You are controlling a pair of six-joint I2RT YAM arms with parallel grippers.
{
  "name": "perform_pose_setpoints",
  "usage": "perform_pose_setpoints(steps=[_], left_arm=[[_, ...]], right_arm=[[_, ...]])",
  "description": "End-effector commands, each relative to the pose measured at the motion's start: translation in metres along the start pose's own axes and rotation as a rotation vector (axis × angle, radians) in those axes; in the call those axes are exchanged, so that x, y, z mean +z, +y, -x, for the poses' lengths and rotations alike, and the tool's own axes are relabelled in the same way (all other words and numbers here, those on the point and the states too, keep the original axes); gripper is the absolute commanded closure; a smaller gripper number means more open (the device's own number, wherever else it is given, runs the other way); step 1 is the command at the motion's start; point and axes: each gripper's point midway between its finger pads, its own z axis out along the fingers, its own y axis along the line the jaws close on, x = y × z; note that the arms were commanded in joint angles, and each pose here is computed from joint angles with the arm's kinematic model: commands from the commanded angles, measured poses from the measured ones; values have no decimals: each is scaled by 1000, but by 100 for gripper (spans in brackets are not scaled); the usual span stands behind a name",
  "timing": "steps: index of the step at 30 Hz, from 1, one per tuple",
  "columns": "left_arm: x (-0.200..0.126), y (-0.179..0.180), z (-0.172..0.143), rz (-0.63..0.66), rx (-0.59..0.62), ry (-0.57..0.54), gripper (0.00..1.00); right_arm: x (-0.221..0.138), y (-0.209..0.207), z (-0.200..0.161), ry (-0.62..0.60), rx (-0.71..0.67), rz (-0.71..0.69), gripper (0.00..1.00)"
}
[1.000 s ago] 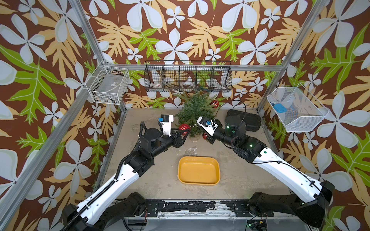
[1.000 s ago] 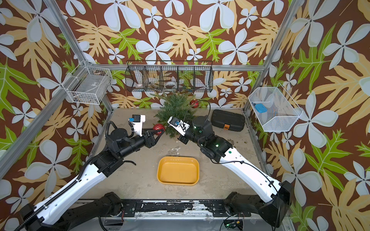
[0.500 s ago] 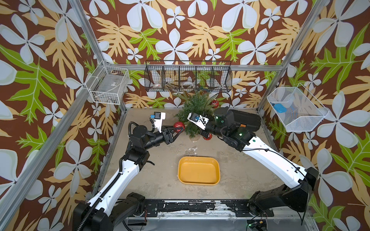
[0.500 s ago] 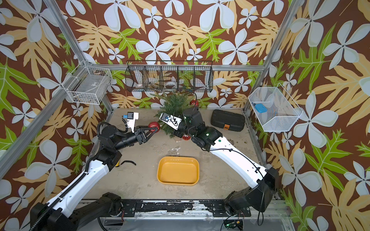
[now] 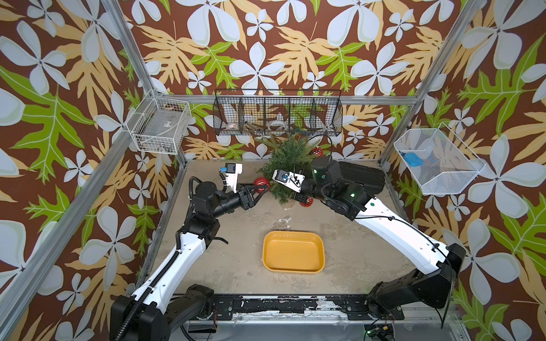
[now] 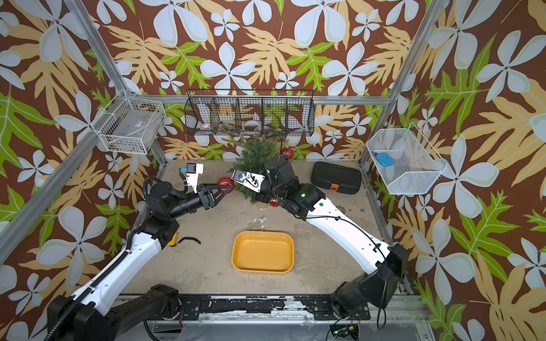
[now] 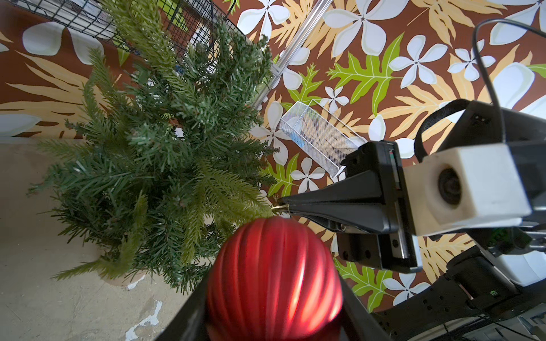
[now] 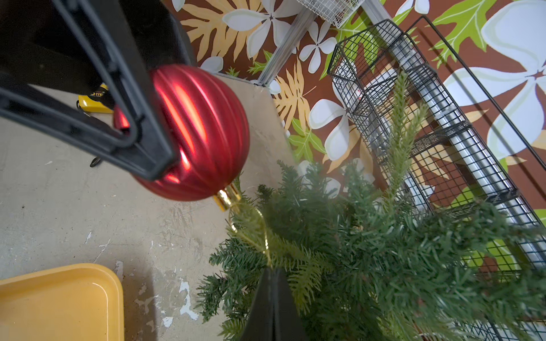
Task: Decorate the small christmas tree with ornaments
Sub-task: Hang an ornament on the christmas tree.
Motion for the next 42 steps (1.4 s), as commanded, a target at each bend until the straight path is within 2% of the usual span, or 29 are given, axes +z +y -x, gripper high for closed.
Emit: perform_pose_setpoints(steps=[1,21,42], left_arm=[[-1,-4,4,-11,27,-4,68],[-5,0,2,43,70,6,70],[0,-1,-6,-19,47,20,71]], right_arm=[[-2,-1,4,-5,-9,-10,99],[2,3,11,-7,-18,-8,99],[5,-6,1,40,-13,-66,99]])
